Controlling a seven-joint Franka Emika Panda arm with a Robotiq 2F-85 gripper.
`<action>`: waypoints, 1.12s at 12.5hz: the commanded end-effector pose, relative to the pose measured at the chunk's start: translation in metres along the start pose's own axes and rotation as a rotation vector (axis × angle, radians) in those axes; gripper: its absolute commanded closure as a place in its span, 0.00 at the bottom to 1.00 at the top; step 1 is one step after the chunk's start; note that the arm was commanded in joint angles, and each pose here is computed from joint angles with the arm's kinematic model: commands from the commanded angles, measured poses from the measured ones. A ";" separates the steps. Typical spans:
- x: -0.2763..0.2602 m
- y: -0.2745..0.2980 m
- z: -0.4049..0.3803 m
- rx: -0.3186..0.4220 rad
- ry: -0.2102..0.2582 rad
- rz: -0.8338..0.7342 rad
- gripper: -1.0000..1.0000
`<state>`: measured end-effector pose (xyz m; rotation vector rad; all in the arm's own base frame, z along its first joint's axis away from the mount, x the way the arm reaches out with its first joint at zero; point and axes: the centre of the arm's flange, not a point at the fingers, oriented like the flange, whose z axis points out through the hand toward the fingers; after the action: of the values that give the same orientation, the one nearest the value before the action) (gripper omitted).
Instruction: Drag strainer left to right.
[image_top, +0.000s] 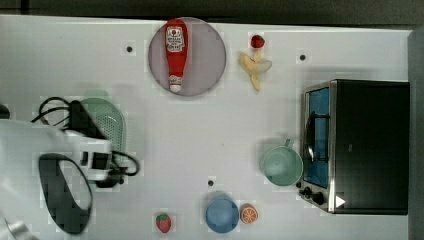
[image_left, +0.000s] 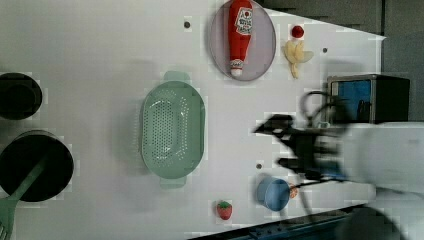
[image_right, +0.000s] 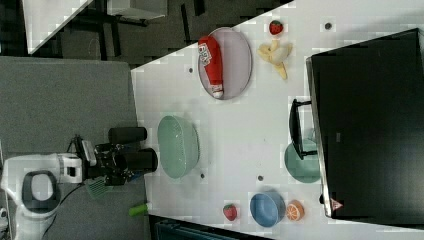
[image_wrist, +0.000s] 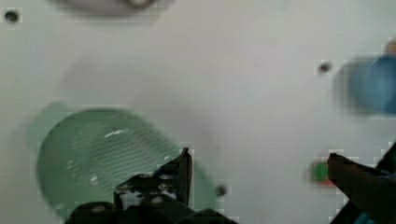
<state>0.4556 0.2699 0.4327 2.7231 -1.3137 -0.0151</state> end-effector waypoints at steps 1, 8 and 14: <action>-0.032 -0.021 0.033 0.039 -0.055 0.289 0.00; -0.058 -0.052 0.173 0.075 -0.228 0.565 0.00; -0.032 -0.062 0.243 0.094 -0.222 0.600 0.00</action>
<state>0.4617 0.2913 0.1640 2.3578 -2.0965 -0.2250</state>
